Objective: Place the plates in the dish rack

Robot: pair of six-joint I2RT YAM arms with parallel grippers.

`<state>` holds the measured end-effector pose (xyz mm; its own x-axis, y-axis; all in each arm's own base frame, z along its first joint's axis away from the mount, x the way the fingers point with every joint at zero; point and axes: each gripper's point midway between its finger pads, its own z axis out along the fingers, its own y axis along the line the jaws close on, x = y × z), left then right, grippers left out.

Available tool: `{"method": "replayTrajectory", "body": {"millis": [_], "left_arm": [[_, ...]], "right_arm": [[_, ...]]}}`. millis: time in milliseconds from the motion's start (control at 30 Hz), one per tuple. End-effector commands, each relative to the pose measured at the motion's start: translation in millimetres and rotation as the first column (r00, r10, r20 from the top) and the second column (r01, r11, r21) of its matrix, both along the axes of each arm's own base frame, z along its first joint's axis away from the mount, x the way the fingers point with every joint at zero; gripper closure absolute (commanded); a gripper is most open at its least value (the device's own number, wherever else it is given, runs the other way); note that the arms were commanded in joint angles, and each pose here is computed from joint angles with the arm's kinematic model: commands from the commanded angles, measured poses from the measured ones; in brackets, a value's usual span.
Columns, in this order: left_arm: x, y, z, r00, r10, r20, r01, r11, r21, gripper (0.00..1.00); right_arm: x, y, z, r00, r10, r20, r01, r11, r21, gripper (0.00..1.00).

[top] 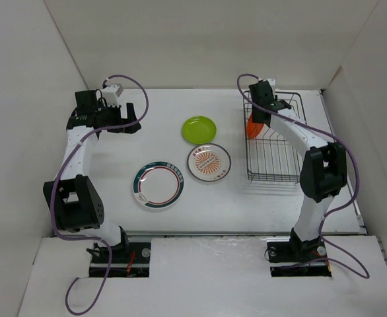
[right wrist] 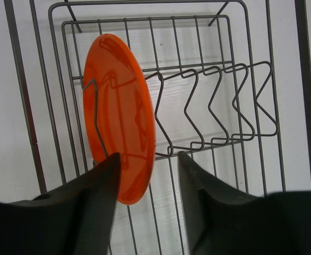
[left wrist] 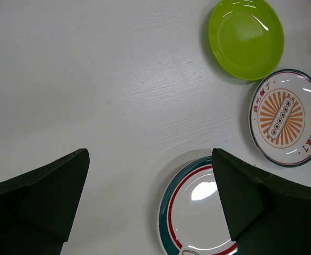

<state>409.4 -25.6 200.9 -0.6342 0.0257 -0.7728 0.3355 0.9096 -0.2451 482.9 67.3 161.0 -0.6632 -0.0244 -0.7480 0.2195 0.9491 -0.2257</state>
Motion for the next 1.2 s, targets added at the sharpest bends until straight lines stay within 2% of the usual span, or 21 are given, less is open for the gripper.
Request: {"method": "replayTrajectory", "body": {"millis": [0, 33, 67, 200, 300, 400, 500, 600, 633, 700, 733, 767, 800, 833, 900, 967, 1167], "left_arm": [[-1.0, -2.8, 14.9, 0.999, -0.026, 0.043, 0.026, 1.0, 0.0, 0.0], [-1.0, -2.8, 14.9, 0.999, -0.026, 0.043, 0.026, 1.0, 0.0, 0.0], [-0.1, -2.7, 11.5, 0.999, -0.026, 0.034, 0.026, 1.0, -0.001, 0.0], [-2.6, -6.0, 11.3, 0.998, -0.046, 0.031, 0.047, 0.999, -0.01, 0.0], [-0.9, -7.4, 3.3, 0.998, -0.054, 0.01, 0.054, 0.998, -0.022, 0.0], [3.9, -19.2, -1.9, 0.996, -0.085, -0.003, 0.084, 0.996, -0.025, 0.0], [13.2, -39.1, -13.7, 0.992, -0.121, -0.028, 0.121, 0.992, -0.021, 0.0], [29.8, -57.4, -14.6, 0.986, -0.166, -0.023, 0.165, 0.985, -0.044, 0.0], [29.7, -70.0, -33.6, 0.974, -0.207, -0.09, 0.197, 0.975, -0.103, 0.0], [44.7, -79.0, -28.6, 0.965, -0.245, -0.092, 0.229, 0.961, -0.158, 0.0], [51.6, -82.7, -51.7, 0.954, -0.258, -0.152, 0.227, 0.954, -0.199, 0.0], [54.2, -88.7, -55.6, 0.946, -0.268, -0.183, 0.219, 0.943, -0.253, 0.0], [68.8, -90.5, -47.6, 0.95, -0.267, -0.16, 0.22, 0.939, -0.264, 0.02], [77.0, -91.0, -67.1, 0.944, -0.258, -0.204, 0.196, 0.939, -0.283, 0.02], [85.7, -95.1, -72.7, 0.939, -0.254, -0.23, 0.172, 0.93, -0.326, 0.02], [96.2, -99.6, -82.7, 0.933, -0.264, -0.246, 0.162, 0.916, -0.367, 0.03], [110.3, -122.4, -100.2, 0.909, -0.307, -0.281, 0.163, 0.884, -0.438, 0.04]], "right_arm": [[13.7, 8.6, 23.5, 0.996, 0.026, 0.082, -0.027, 1.0, 0.007, 0.48], [15.4, 7.4, 28.4, 0.995, 0.018, 0.094, -0.019, 1.0, 0.003, 0.4], [14.2, 5.6, 35.4, 0.994, 0.011, 0.109, -0.012, 1.0, 0.002, 0.38], [8.7, 4.1, 70.2, 0.986, -0.001, 0.168, 0.001, 1.0, 0.003, 0.36], [-4.5, 4.3, 105.7, 0.973, -0.011, 0.231, 0.01, 1.0, 0.004, 0.21], [-20.7, 2.0, 145.5, 0.952, -0.014, 0.304, 0.01, 1.0, 0.013, 0.0], [-42.7, 15.9, 171.6, 0.934, 0.044, 0.354, -0.07, 0.996, 0.059, 0.0], [-70.3, 46.5, 191.3, 0.89, 0.179, 0.42, -0.255, 0.958, 0.131, 0.0], [-79.3, 55.0, 196.9, 0.872, 0.212, 0.441, -0.302, 0.942, 0.146, 0.0], [-100.4, 79.5, 197.0, 0.835, 0.295, 0.465, -0.41, 0.896, 0.169, 0.0], [-117.9, 81.8, 210.5, 0.808, 0.313, 0.5, -0.448, 0.877, 0.175, 0.0], [-130.7, 96.1, 213.7, 0.784, 0.342, 0.518, -0.495, 0.848, 0.19, 0.0], [-140.8, 103.0, 217.0, 0.769, 0.348, 0.536, -0.518, 0.83, 0.205, 0.02], [-157.1, 107.1, 218.2, 0.751, 0.356, 0.556, -0.545, 0.809, 0.219, 0.02], [-181.1, 129.2, 220.2, 0.71, 0.4, 0.58, -0.615, 0.753, 0.234, 0.03], [-195.9, 131.8, 224.4, 0.693, 0.402, 0.598, -0.639, 0.727, 0.251, 0.03], [-219.2, 138.1, 205.5, 0.714, 0.419, 0.561, -0.649, 0.697, 0.306, 0.04]]}}
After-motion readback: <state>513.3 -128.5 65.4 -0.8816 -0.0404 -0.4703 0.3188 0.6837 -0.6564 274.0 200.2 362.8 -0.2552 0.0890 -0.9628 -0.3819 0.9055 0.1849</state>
